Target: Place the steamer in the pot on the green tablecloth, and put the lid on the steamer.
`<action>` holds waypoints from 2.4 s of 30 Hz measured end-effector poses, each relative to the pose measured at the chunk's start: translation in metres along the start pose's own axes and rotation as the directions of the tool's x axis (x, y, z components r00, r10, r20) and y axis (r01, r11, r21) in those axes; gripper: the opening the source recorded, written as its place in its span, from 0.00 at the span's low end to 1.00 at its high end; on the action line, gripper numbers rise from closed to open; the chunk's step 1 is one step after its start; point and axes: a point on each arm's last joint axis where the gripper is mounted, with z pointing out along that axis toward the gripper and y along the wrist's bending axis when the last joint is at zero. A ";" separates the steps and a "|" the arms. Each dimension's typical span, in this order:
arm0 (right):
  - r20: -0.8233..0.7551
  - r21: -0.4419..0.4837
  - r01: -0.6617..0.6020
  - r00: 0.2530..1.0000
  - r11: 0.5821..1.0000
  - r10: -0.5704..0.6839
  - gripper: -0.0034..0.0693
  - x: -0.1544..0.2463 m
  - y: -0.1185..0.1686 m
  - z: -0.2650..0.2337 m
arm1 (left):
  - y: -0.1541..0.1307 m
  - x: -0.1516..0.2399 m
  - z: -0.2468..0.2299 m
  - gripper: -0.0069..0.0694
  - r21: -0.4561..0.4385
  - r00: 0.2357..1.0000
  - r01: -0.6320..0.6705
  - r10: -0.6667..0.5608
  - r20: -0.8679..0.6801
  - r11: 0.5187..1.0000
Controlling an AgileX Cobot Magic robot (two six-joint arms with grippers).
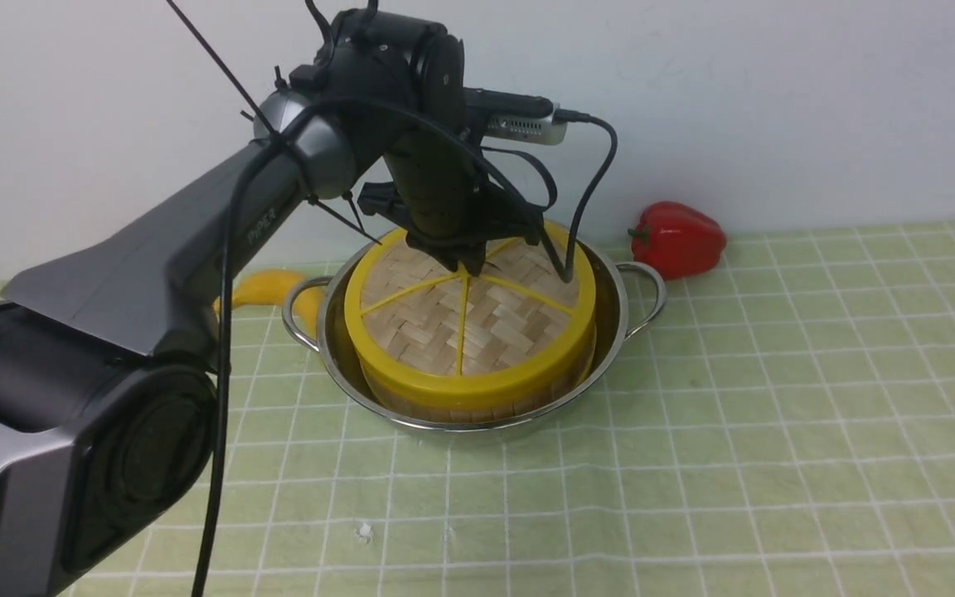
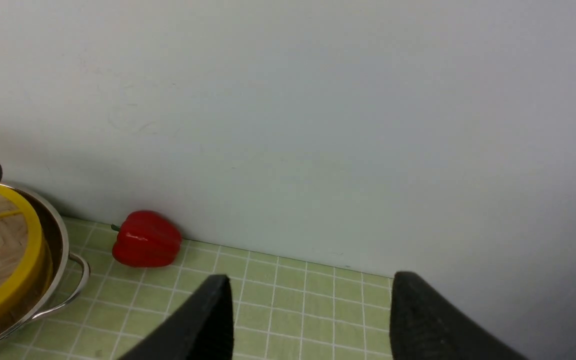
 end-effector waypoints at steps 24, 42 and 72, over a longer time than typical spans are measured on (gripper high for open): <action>-0.001 -0.007 -0.003 1.000 1.000 0.003 0.63 0.000 0.001 0.000 | 0.001 -0.024 -0.042 0.94 0.023 0.989 -0.019 0.015 0.149 1.000; -0.175 -0.123 -0.038 0.984 0.992 0.016 0.31 0.104 0.014 -0.001 | 0.022 0.054 -0.355 0.08 0.059 0.720 -0.102 0.033 0.693 0.993; -0.042 -0.307 -0.228 0.973 0.924 0.226 0.22 0.230 0.038 0.008 | 0.043 0.374 -0.283 0.06 0.163 0.841 -0.125 0.018 0.541 0.979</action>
